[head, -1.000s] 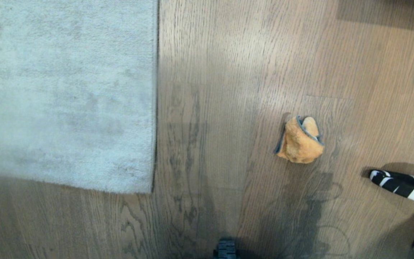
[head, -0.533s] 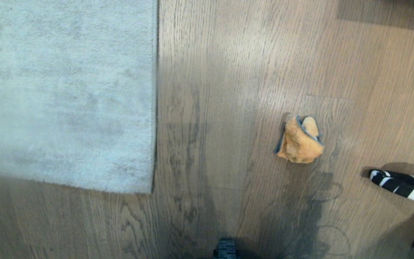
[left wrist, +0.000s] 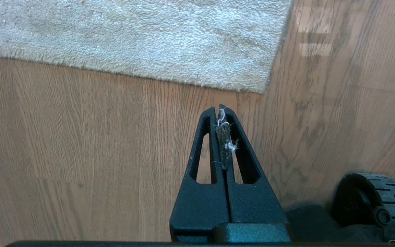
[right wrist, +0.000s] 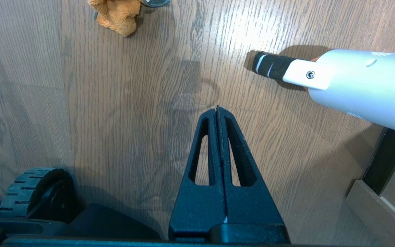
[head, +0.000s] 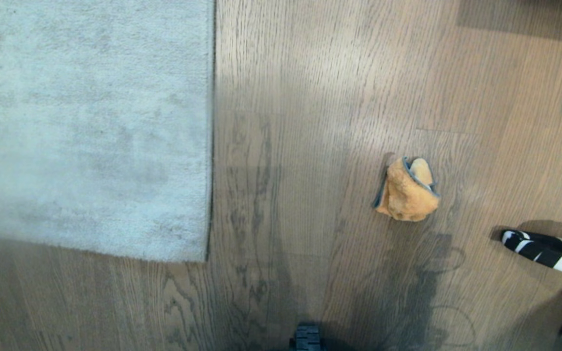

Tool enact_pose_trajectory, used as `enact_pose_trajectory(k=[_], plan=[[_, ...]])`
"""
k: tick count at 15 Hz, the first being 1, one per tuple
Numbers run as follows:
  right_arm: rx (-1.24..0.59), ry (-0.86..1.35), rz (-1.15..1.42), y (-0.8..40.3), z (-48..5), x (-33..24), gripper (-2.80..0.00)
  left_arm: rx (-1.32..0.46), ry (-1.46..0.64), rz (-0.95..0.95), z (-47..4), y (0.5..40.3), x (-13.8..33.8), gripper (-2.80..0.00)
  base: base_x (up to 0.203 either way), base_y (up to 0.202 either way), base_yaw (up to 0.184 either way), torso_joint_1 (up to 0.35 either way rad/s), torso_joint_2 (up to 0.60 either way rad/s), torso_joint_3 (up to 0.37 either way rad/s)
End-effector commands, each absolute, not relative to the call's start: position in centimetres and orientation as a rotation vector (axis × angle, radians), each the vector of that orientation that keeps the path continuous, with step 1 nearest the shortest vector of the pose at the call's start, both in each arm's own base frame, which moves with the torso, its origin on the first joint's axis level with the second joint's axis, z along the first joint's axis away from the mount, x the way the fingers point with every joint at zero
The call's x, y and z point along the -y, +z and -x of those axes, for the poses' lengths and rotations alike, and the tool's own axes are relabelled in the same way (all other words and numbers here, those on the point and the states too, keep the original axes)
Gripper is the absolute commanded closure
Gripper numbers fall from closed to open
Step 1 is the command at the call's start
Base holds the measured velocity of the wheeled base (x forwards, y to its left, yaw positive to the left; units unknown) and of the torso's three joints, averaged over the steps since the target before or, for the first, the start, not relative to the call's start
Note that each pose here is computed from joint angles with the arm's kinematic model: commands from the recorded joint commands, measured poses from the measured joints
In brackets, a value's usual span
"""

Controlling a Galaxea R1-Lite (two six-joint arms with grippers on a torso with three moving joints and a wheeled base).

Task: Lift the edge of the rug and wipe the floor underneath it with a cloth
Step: Lift up the carpet

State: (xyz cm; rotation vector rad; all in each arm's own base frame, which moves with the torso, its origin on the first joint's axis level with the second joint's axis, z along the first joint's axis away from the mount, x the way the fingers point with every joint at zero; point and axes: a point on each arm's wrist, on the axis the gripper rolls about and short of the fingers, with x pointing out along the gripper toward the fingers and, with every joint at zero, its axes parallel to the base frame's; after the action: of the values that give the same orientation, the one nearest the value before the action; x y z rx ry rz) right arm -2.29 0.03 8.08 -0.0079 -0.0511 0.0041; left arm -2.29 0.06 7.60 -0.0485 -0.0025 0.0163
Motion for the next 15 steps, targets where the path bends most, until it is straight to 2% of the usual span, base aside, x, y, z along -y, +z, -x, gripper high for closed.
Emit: enact_pose_trajectory(k=[1,5,15], plan=[[0.052,0.004,0.008,8.1,2.3,0.0,0.0,0.003,0.017,0.049,2.3,7.6,-0.1,0.0,0.0,0.0,0.0,0.0,0.0,0.0],[0.052,0.004,0.008,8.1,2.3,0.0,0.0,-0.05,0.019,0.068,1.9,7.7,-0.1,0.0,0.0,0.0,0.0,0.0,0.0,0.0],[0.052,0.003,0.008,8.1,2.3,0.0,0.0,-0.87,-0.044,0.012,-4.3,6.7,0.4,0.0,0.0,0.0,0.0,0.0,0.0,0.0]])
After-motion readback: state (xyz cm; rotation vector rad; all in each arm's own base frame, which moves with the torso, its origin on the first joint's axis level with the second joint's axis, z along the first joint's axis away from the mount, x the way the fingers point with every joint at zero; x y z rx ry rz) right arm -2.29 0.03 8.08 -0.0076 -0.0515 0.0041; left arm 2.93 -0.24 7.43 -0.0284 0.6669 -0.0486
